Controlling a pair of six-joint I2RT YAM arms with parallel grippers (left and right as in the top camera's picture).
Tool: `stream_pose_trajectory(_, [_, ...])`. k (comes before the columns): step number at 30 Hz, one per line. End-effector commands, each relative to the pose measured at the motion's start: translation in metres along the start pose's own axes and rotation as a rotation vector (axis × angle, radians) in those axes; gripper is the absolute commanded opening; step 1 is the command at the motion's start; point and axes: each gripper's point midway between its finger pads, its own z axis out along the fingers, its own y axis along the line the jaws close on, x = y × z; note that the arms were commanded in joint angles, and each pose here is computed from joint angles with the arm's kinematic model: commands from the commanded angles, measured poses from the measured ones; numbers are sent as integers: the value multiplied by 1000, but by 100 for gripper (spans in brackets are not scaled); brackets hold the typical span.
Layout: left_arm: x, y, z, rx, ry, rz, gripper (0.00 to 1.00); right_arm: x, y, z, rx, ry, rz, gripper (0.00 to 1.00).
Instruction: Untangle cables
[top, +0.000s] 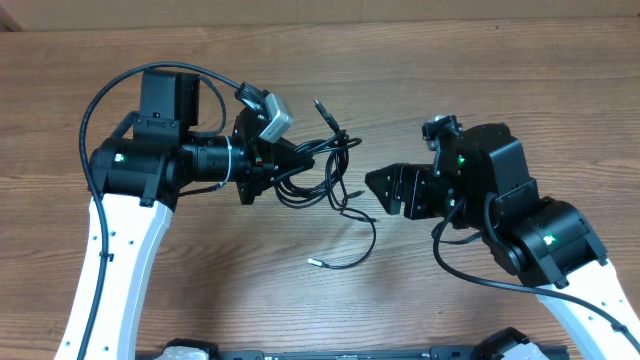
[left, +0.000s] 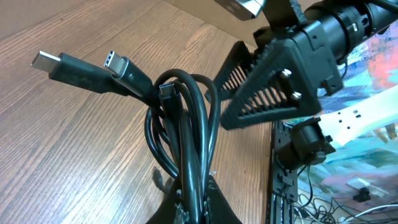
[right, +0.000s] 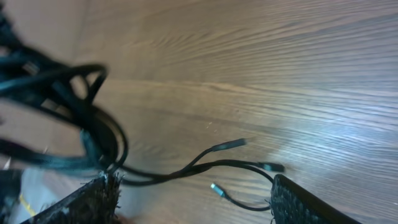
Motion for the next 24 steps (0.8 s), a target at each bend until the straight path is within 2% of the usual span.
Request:
stream_pose_trajectory(1, [-5, 0, -1, 8, -22, 9, 4, 7, 21, -6, -108, 34, -131, 75])
stream_pose_trajectory(5, [-24, 13, -10, -23, -99, -63, 4, 12, 27, -7, -150, 51, -284, 78])
stream_pose_trajectory(8, [-49, 11, -30, 46, -217, -72, 4, 24, 47, -12, -290, 71, -496, 85])
stream_pose_trajectory(13, [-58, 14, -59, 99, -300, -162, 4, 17, 53, -4, -332, 45, -612, 100])
stream_pose_trajectory(18, [-64, -3, -74, 220, -344, -152, 4, -2, 51, 16, -307, -2, -640, 100])
stream_pose_trajectory(24, [-65, -3, -75, 238, -337, -236, 4, -14, 65, 32, -339, -54, -721, 100])
